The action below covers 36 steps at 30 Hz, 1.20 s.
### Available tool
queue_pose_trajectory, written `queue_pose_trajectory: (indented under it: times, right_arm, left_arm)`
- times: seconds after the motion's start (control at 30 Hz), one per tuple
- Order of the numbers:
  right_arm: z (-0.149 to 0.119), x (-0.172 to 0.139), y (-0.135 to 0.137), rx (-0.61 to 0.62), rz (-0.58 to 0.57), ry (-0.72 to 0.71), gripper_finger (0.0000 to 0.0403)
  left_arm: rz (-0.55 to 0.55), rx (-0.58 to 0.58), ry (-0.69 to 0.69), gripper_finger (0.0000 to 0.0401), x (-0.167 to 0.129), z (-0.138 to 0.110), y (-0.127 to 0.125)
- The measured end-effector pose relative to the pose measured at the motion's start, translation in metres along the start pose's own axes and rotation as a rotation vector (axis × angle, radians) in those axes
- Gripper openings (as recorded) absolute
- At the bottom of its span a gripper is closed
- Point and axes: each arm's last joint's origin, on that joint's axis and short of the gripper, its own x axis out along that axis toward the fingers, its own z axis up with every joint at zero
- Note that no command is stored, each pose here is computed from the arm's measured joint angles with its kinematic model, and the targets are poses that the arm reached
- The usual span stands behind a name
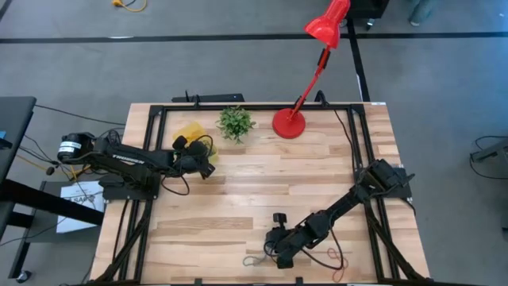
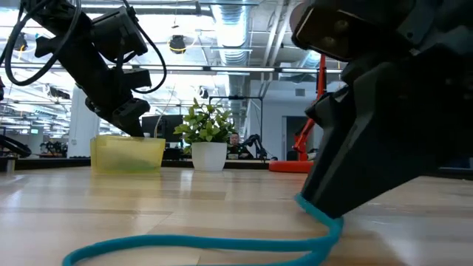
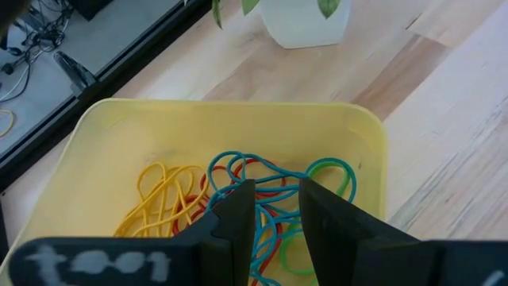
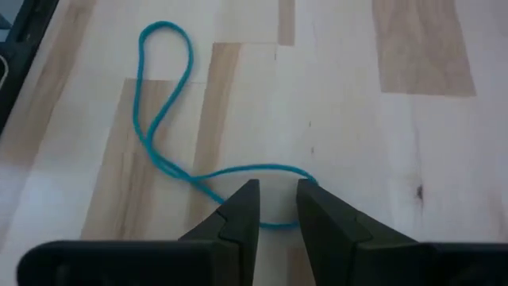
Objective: Pick and place items into bin
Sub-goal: Put the blue rubber band into the yellow bin
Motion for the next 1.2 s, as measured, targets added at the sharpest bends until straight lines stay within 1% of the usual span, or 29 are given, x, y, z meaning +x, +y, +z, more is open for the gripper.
queue_pose_trajectory:
  times: [0.1,0.2,0.33,0.43,0.6,0.73,0.83,1.0,1.1,1.2]
  right_arm:
    - [0.004,0.003,-0.005,-0.009,-0.010,-0.029,0.0082]
    - [0.009,0.005,-0.011,0.011,-0.014,-0.054,0.0082]
    - [0.011,0.007,-0.019,0.023,-0.025,-0.048,0.0082]
    - [0.012,0.008,-0.021,0.023,0.002,-0.033,0.0082]
    - [0.008,0.006,-0.013,0.005,0.035,-0.020,0.0082]
    - [0.004,0.003,-0.008,-0.019,0.016,0.012,0.0082]
    - [-0.001,0.010,-0.009,-0.020,-0.032,0.015,0.0082]
    - [-0.004,0.022,-0.014,0.002,-0.021,0.027,0.0081]
    - [-0.004,0.024,-0.015,-0.005,-0.014,0.024,0.0069]
    - [-0.003,0.023,-0.014,-0.040,0.004,0.011,0.0028]
  left_arm:
    - [0.000,0.000,0.000,0.0091,0.000,0.000,0.000]
    - [0.000,0.000,0.000,0.0091,0.000,0.000,0.000]
    - [0.000,0.001,0.001,0.0091,0.000,0.000,0.000]
    - [0.001,0.003,0.003,0.0091,0.000,0.000,0.000]
    - [0.002,0.005,0.005,0.0091,0.000,-0.001,0.000]
    - [0.002,0.005,0.005,0.0091,0.000,-0.001,0.000]
    - [0.002,0.005,0.005,0.0091,0.000,0.000,0.000]
    - [0.000,0.008,0.002,0.0091,0.000,0.000,0.000]
    - [-0.009,0.012,-0.011,0.0091,-0.001,0.001,-0.001]
    - [-0.039,0.027,-0.052,0.0091,-0.003,0.005,-0.005]
